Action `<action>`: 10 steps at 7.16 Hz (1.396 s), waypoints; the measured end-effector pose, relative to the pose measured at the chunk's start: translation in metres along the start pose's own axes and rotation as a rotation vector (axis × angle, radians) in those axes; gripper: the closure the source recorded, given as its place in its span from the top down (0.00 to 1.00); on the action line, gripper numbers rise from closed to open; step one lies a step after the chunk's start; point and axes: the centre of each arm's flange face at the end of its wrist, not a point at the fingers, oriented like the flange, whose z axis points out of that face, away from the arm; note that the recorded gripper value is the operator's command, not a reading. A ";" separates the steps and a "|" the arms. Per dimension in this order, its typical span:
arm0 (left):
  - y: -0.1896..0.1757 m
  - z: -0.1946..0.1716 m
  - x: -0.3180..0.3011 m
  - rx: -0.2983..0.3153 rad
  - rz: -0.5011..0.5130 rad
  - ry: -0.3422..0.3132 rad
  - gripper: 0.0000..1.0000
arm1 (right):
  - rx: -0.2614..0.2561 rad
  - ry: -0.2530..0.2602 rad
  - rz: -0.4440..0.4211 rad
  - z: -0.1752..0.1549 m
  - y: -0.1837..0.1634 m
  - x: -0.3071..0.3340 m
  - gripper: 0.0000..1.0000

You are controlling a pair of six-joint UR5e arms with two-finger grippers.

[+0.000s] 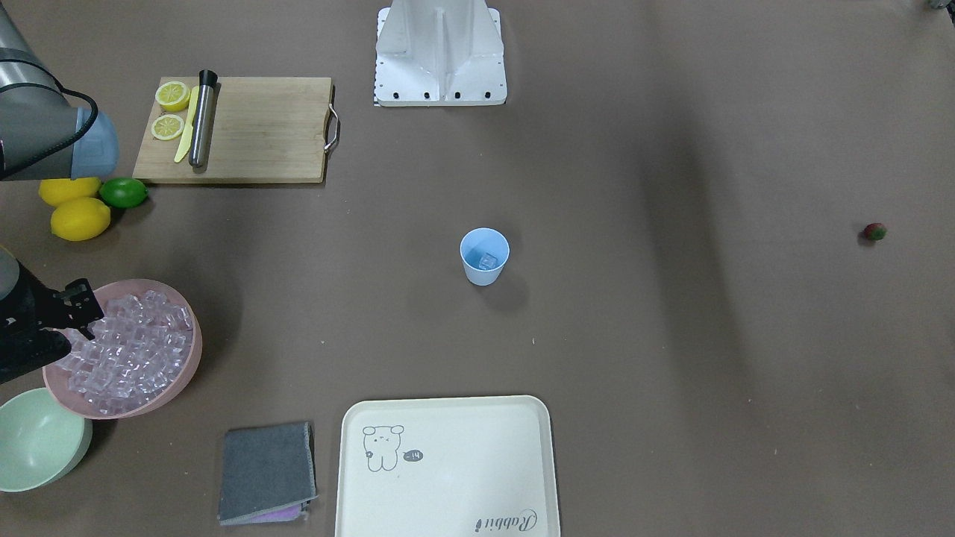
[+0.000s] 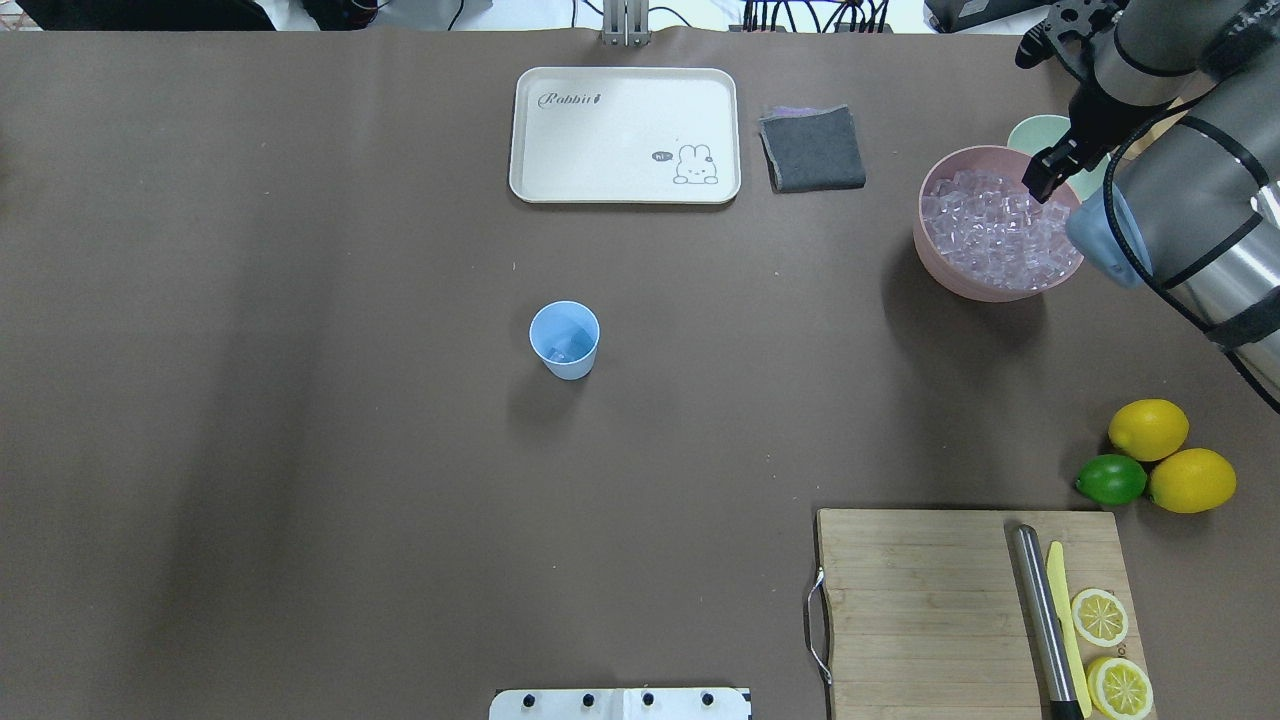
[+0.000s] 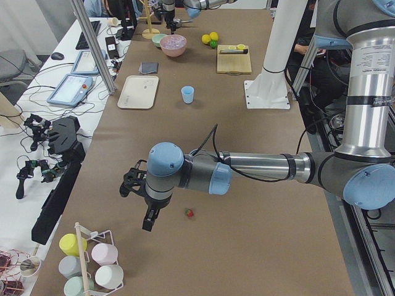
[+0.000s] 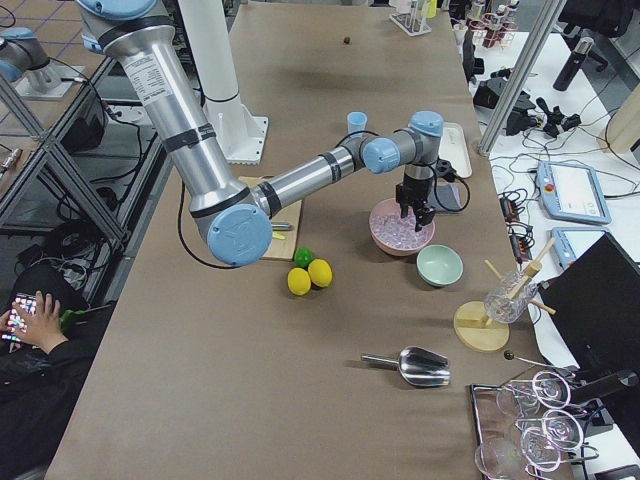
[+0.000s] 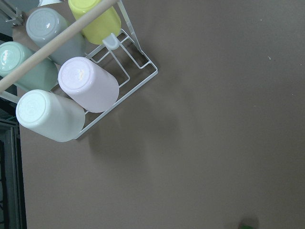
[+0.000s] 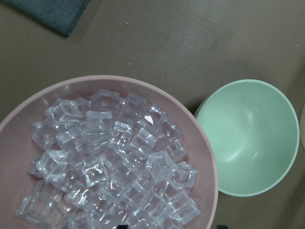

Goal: Put ice and strawberries in cup
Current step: 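Move the right gripper back over the pink ice bowl, then lower the right gripper into the ice and grasp another cube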

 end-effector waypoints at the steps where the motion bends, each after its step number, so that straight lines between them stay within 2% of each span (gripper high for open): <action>1: -0.002 -0.001 0.000 0.001 0.001 -0.001 0.98 | -0.018 -0.005 -0.006 0.010 0.005 -0.005 0.58; 5: -0.004 -0.001 0.000 0.002 0.003 -0.001 0.98 | -0.042 -0.024 -0.015 0.023 0.014 -0.023 0.60; 10: -0.004 -0.002 0.001 0.003 0.002 -0.001 0.98 | -0.102 -0.019 -0.022 0.019 0.029 -0.048 0.58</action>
